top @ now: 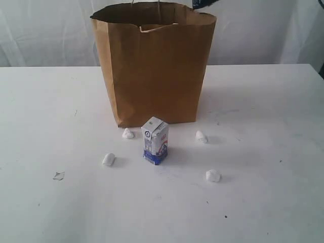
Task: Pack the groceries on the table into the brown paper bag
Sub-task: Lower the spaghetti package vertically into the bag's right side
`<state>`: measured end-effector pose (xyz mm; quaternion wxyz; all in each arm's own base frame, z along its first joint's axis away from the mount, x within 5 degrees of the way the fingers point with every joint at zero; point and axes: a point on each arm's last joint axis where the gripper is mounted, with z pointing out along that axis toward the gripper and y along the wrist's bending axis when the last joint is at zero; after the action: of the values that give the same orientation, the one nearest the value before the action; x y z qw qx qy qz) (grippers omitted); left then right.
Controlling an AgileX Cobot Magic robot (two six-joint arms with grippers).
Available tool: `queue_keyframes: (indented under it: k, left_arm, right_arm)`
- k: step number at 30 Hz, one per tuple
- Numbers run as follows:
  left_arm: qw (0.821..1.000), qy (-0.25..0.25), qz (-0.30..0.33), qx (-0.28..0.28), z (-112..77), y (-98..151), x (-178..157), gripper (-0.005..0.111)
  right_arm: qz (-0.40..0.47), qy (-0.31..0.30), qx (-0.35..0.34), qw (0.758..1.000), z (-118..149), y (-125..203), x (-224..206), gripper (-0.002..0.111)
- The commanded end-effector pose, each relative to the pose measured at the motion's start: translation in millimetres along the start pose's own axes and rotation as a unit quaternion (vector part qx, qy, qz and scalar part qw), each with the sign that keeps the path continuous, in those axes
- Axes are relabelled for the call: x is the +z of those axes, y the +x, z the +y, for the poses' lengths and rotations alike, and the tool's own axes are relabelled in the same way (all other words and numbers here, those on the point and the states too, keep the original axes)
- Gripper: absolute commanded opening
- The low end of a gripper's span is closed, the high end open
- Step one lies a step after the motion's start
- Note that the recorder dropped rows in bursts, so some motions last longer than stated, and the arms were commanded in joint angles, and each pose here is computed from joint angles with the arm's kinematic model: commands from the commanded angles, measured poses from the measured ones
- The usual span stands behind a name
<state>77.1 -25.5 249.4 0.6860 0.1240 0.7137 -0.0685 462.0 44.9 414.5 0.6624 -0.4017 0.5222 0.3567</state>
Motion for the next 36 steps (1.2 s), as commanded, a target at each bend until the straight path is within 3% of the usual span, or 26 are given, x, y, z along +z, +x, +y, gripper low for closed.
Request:
queue_keyframes:
  k: [1, 11, 30, 36]
  left_arm:
    - [1.0, 0.001, 0.003, 0.005, -0.6, 2, 0, 0.0]
    - [1.0, 0.001, 0.003, 0.005, -0.6, 2, 0, 0.0]
    - [1.0, 0.001, 0.003, 0.005, -0.6, 2, 0, 0.0]
    - [1.0, 0.001, 0.003, 0.005, -0.6, 2, 0, 0.0]
  right_arm:
    - [-0.044, -0.001, -0.013, 0.999, 1, -10, 4, 0.0]
    - [-0.038, -0.006, -0.025, 0.999, -3, 14, 13, 0.0]
    - [-0.013, -0.01, -0.031, 0.999, -5, 28, 15, 0.0]
    - [0.023, -0.014, 0.018, 0.999, -3, 30, 14, 0.0]
